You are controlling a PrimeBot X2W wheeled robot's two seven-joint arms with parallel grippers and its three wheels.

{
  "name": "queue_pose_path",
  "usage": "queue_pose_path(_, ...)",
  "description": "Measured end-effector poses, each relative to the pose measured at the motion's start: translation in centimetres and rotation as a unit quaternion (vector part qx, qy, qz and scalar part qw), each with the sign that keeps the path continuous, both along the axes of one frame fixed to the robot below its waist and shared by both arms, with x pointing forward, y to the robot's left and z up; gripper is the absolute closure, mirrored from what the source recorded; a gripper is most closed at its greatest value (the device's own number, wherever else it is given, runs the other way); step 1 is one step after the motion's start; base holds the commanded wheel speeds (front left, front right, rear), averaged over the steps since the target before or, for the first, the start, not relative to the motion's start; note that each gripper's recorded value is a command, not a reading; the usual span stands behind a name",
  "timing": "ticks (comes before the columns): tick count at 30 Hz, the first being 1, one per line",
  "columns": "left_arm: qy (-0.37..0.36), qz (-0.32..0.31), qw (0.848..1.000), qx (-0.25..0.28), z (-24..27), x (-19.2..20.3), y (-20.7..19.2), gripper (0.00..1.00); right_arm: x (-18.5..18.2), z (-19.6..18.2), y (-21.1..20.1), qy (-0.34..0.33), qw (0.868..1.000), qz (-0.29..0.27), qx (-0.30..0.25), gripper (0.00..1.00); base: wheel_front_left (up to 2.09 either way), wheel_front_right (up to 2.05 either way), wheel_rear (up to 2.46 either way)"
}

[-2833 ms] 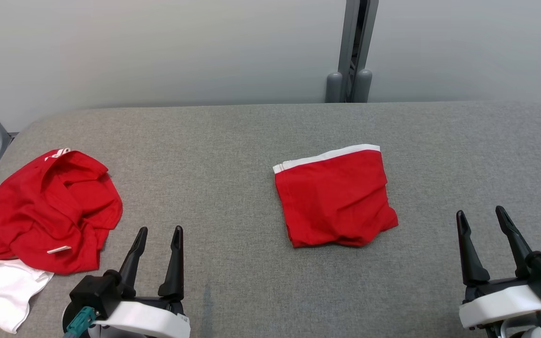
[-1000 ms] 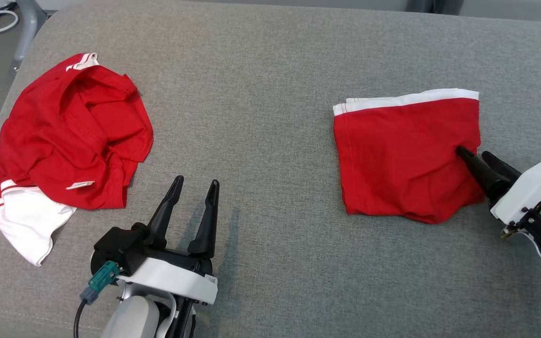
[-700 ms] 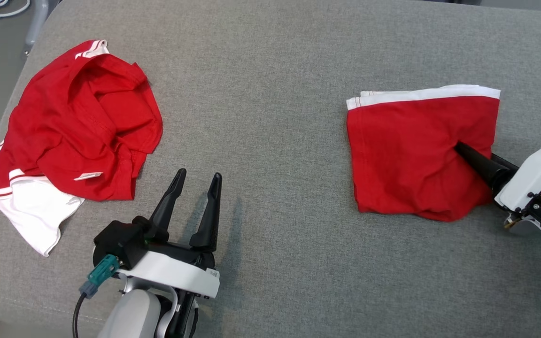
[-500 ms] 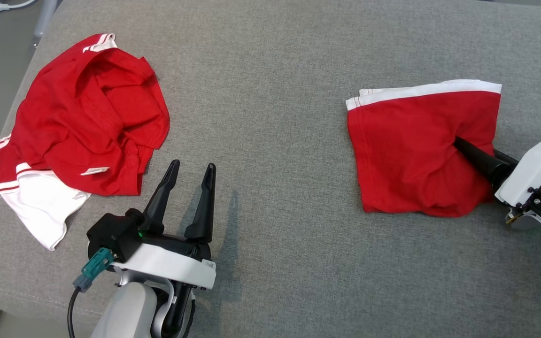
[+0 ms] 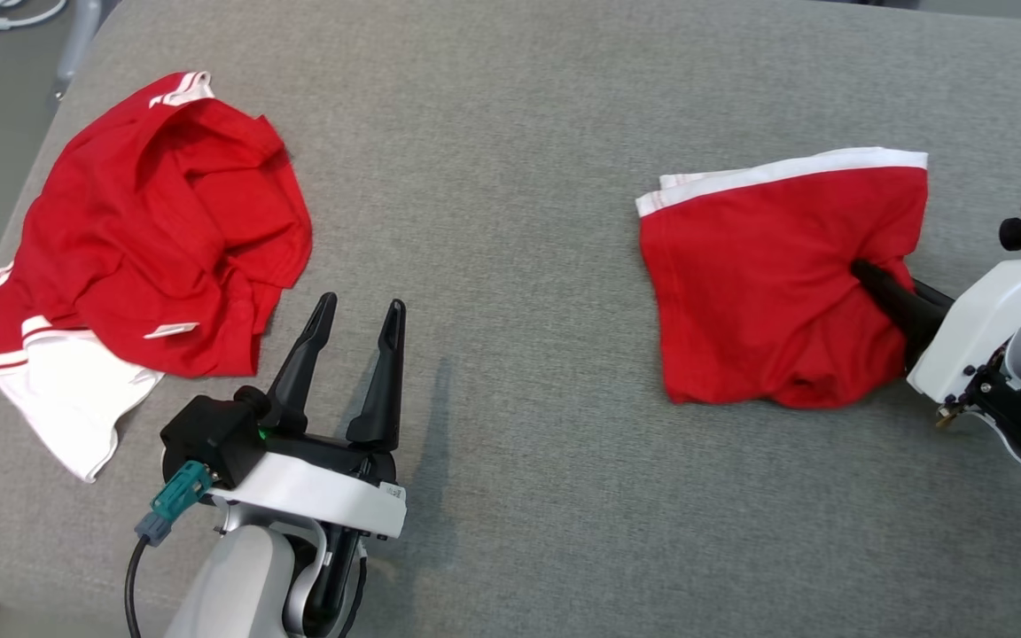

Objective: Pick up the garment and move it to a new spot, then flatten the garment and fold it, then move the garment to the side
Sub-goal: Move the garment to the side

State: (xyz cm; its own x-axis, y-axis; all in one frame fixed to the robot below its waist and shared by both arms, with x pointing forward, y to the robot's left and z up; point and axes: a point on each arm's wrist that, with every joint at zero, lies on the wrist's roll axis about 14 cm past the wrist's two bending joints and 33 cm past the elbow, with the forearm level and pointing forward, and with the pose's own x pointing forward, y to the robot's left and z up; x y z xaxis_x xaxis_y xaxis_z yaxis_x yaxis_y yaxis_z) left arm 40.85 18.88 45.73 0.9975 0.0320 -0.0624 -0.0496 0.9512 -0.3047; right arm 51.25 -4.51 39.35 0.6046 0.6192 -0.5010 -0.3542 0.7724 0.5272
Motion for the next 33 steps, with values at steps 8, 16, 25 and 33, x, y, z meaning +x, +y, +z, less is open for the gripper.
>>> queue_pose_path(8, -0.011, -0.041, 0.999, 0.011, 0.3, 1.1, -2.3, 0.0, -0.7, 0.8, -3.1, -0.044, 0.998, 0.004, -0.053, 1.0, 0.0, 0.0, 0.0)
queue_pose_path(16, -0.033, -0.124, 0.991, 0.045, 0.2, 4.1, -6.8, 0.0, -0.1, 1.2, -8.2, -0.086, 0.99, -0.013, -0.111, 1.0, 0.0, 0.0, 0.0)
queue_pose_path(25, -0.063, -0.228, 0.969, 0.077, -1.0, 7.7, -12.6, 0.0, 1.7, 0.4, -16.4, -0.117, 0.973, -0.058, -0.189, 1.0, 0.0, 0.0, 0.0)
queue_pose_path(33, -0.079, -0.303, 0.948, 0.065, -2.7, 8.8, -17.2, 0.0, 1.5, -0.8, -25.1, -0.11, 0.942, -0.084, -0.305, 1.0, 0.0, 0.0, 0.0)
